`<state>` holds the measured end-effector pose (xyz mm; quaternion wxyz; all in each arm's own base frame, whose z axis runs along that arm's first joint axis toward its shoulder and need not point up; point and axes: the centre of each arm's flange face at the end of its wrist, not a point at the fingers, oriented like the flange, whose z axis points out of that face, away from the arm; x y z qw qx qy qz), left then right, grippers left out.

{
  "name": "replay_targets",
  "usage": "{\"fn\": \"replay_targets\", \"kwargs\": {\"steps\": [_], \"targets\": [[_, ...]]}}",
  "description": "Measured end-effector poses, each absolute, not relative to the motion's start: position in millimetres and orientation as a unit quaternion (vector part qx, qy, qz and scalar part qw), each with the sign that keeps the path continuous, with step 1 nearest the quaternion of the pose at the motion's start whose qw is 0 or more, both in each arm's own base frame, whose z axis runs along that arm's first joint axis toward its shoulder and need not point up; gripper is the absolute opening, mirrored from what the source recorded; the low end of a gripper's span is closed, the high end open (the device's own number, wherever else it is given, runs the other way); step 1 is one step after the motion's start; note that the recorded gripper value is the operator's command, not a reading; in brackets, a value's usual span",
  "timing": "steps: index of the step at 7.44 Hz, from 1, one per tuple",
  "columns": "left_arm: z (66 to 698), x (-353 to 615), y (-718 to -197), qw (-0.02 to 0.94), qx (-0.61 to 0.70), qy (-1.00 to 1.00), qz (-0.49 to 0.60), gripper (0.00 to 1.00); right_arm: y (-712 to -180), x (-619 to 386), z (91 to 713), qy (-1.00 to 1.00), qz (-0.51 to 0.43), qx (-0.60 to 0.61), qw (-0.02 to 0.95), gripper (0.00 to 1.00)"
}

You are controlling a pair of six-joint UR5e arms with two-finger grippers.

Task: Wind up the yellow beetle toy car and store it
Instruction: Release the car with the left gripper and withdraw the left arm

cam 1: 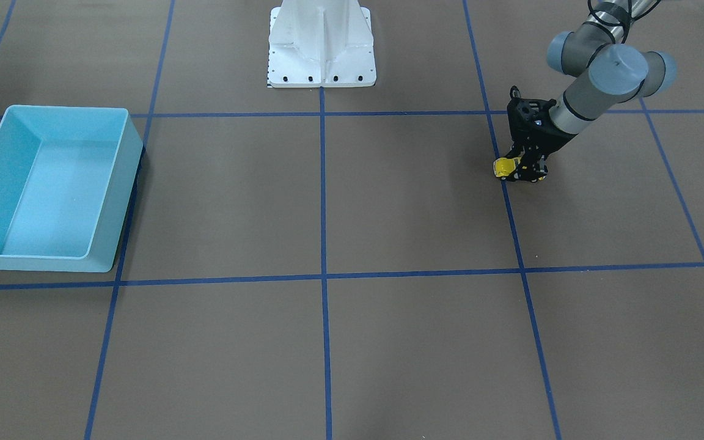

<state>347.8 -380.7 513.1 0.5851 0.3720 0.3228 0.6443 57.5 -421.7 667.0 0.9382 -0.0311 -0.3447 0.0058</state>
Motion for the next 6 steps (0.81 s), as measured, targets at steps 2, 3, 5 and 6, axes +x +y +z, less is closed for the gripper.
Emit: {"fn": "replay_targets", "kwargs": {"steps": [2,3,5,6], "targets": [[513,332,-393,0.592,0.377,0.317,0.638,1.0,-422,58,667,-0.345,0.006,-0.031,0.938,1.0],[512,318,-404,0.602,0.377,0.317,0.628,1.0,-422,58,667,-0.345,0.006,-0.031,0.938,1.0],[514,290,-423,0.623,0.37,0.32,0.61,1.0,-422,58,667,-0.345,0.006,-0.031,0.938,1.0],[516,280,-429,0.633,0.366,0.319,0.603,1.0,-422,58,667,-0.345,0.006,-0.031,0.938,1.0]]}}
